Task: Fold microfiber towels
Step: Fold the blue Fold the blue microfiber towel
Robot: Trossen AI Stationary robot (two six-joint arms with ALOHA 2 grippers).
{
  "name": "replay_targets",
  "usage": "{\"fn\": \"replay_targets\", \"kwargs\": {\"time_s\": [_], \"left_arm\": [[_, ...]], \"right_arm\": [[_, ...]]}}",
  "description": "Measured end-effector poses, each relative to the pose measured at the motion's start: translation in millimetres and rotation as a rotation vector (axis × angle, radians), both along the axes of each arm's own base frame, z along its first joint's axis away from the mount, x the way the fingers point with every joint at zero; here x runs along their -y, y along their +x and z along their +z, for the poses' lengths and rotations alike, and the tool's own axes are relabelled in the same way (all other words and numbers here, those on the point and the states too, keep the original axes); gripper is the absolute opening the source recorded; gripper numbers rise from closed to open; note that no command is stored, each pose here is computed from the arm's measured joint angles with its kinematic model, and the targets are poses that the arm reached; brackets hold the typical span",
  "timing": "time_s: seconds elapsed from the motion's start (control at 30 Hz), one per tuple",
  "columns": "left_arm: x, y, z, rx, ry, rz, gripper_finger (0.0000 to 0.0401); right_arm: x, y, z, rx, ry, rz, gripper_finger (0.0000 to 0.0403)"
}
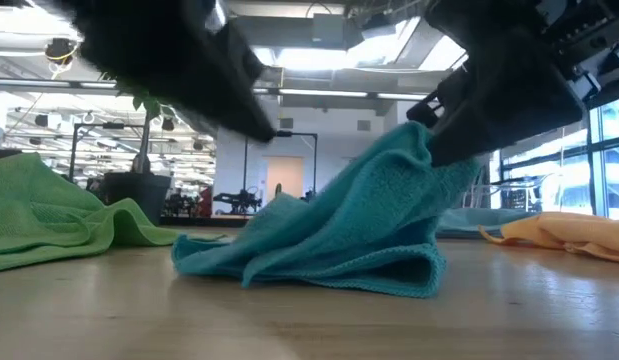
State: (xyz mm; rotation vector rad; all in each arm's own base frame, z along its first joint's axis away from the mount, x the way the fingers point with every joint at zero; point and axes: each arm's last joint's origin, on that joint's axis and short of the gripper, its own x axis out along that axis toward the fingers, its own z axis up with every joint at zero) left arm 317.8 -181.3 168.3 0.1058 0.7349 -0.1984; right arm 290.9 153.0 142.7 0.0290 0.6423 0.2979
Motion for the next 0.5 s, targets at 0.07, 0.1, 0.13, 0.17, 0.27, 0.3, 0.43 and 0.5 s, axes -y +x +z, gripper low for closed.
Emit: {"fn": "replay_targets", "kwargs": {"time_s": [0.07, 0.1, 0.13, 0.17, 0.27, 0.3, 0.43, 0.5], "left_arm": [[0, 2, -8, -0.018, -0.002, -0.006, 0.0068], [1, 3, -12, -0.024, 0.003, -0.005, 0.0072], [1, 4, -15, -0.024, 0.007, -0.001, 0.0075], [1, 6, -15, -0.011, 0.001, 0.003, 0.0078], [-1, 13, -15, 0.038, -0.025, 0.019, 0.0085], [-2, 15, -15, 0.050, -0.032, 0.022, 0.0086], [-6, 18, -14, 0.060, -0.037, 0.036, 0.0092], [-7, 18, -14, 0.055, -0.034, 0.039, 0.0095]], "right_arm": [[1, -1, -2, -0.024, -0.010, -0.003, 0.0014], [1, -2, -2, -0.030, -0.013, -0.003, 0.0014], [1, -2, -2, -0.032, -0.014, -0.003, 0.0014], [1, -2, -2, -0.030, -0.019, -0.010, 0.0014], [3, -1, -2, -0.006, -0.052, -0.061, 0.0014], [4, 0, -1, 0.008, -0.064, -0.086, 0.0014], [4, 4, 5, 0.093, -0.088, -0.111, 0.0014], [3, 6, 9, 0.150, -0.094, -0.113, 0.0014]]}}
